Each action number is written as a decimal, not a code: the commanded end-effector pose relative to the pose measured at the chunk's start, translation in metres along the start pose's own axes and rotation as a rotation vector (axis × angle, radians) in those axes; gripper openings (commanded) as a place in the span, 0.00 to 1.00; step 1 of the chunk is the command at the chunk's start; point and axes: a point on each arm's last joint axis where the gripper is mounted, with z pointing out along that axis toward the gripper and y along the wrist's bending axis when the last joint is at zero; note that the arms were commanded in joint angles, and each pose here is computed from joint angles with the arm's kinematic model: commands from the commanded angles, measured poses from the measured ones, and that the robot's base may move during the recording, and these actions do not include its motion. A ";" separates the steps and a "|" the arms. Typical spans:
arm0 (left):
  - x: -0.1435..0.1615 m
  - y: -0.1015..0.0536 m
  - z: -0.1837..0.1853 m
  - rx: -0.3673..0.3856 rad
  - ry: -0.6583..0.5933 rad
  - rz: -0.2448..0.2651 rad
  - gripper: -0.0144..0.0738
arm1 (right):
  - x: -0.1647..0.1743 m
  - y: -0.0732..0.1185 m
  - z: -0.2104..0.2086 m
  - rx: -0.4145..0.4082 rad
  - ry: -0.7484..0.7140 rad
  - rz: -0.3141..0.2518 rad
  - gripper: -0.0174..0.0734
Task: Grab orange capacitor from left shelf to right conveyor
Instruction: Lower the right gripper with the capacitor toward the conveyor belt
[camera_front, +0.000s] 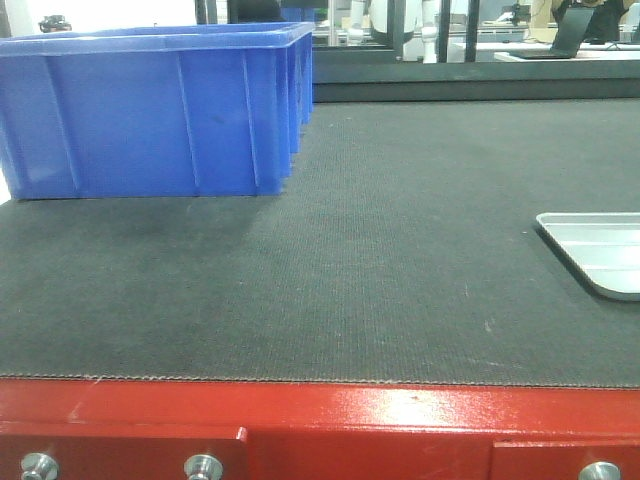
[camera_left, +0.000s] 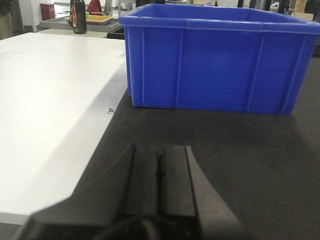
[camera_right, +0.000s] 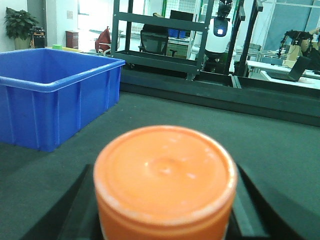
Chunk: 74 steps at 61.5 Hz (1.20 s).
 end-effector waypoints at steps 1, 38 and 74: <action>-0.010 0.000 -0.002 -0.002 -0.105 -0.003 0.02 | -0.016 -0.001 -0.002 0.016 -0.104 -0.013 0.36; -0.010 0.000 -0.002 -0.002 -0.105 -0.003 0.02 | -0.017 -0.001 0.004 0.015 -0.094 -0.009 0.36; -0.010 0.000 -0.002 -0.002 -0.105 -0.003 0.02 | -0.016 -0.004 0.195 -0.002 0.189 -0.007 0.36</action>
